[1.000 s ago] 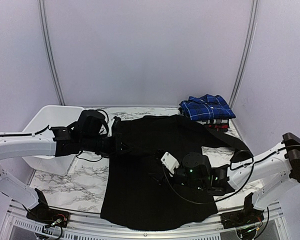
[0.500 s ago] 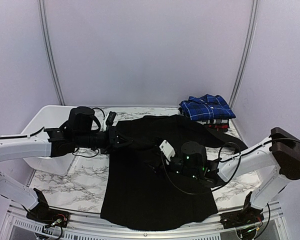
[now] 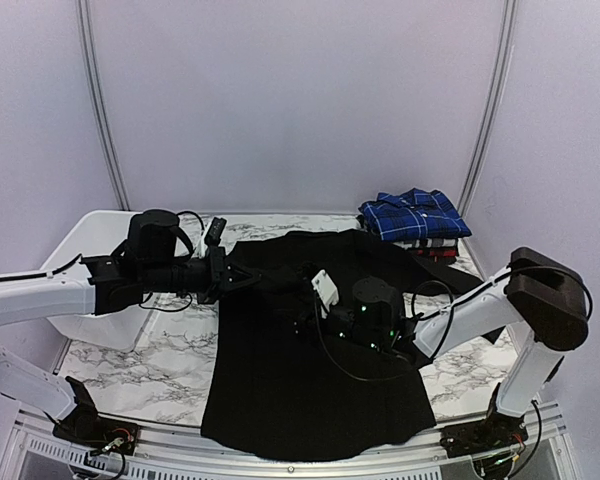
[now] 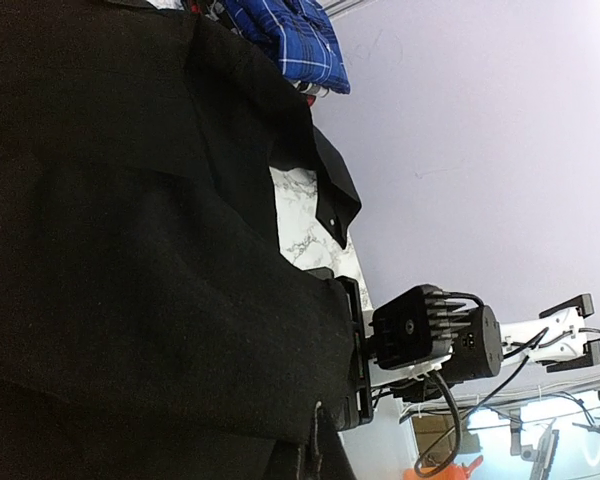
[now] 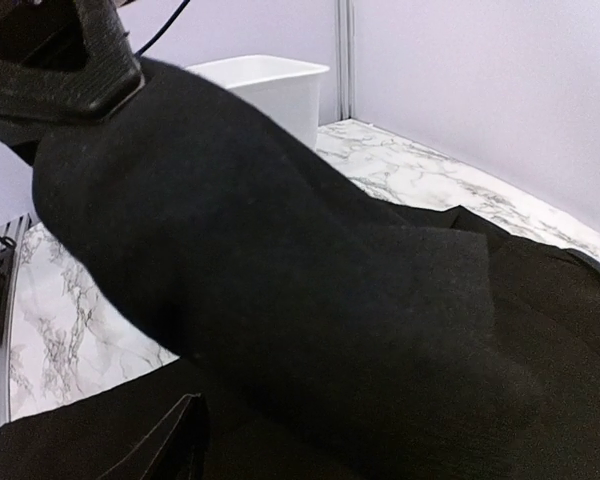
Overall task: Fold and stack the long sleeve shirts
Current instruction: Pick up the flattened shirt from the center of the board.
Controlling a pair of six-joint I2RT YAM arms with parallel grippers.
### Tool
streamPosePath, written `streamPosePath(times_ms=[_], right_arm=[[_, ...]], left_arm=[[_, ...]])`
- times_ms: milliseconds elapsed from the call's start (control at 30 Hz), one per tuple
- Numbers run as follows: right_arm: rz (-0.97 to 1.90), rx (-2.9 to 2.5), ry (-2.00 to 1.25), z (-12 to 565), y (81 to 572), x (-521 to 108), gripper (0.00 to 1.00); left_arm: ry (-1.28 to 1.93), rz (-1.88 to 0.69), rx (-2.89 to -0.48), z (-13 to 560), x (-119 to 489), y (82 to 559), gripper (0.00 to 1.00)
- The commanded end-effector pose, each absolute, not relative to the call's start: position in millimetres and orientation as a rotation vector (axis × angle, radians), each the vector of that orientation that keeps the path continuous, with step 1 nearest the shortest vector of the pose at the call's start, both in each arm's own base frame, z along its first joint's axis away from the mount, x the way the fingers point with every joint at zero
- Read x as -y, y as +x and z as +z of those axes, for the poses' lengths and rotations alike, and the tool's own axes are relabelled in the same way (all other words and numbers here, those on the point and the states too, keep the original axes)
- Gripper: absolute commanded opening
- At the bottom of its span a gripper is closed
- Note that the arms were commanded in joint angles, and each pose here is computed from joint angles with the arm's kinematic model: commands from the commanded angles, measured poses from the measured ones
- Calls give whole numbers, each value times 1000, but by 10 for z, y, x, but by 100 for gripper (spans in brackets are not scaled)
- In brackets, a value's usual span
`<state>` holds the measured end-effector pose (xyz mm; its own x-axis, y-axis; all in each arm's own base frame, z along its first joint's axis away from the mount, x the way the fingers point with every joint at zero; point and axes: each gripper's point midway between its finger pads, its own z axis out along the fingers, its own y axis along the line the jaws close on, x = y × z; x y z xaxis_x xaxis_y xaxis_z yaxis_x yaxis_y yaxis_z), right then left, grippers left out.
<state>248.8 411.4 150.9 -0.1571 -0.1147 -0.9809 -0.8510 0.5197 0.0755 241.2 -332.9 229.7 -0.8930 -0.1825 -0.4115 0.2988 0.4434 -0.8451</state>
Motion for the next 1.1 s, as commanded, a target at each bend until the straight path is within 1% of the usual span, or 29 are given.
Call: streamPosePath(times_ms=[0, 133, 267, 600, 767, 1067], right_arm=[[869, -1524, -729, 1868, 2594, -4151, 60], [867, -1498, -701, 1960, 2620, -4130, 60], [827, -1514, -661, 1929, 2721, -4055, 61], [791, -1520, -661, 1898, 2764, -4016, 61], [837, -1506, -701, 1938, 2680, -4065, 60], [959, -1506, -772, 2036, 2382, -4225, 54]], left_arm=[[118, -1499, -2194, 2464, 3311, 2386, 0], [115, -1500, -2194, 2465, 3307, 2389, 0], [119, -1510, -2187, 2500, 3308, 2376, 0], [108, -1518, -2189, 2514, 3311, 2390, 0], [93, -1504, -2199, 2470, 3306, 2412, 0], [42, -1456, -2200, 2421, 3275, 2525, 0]])
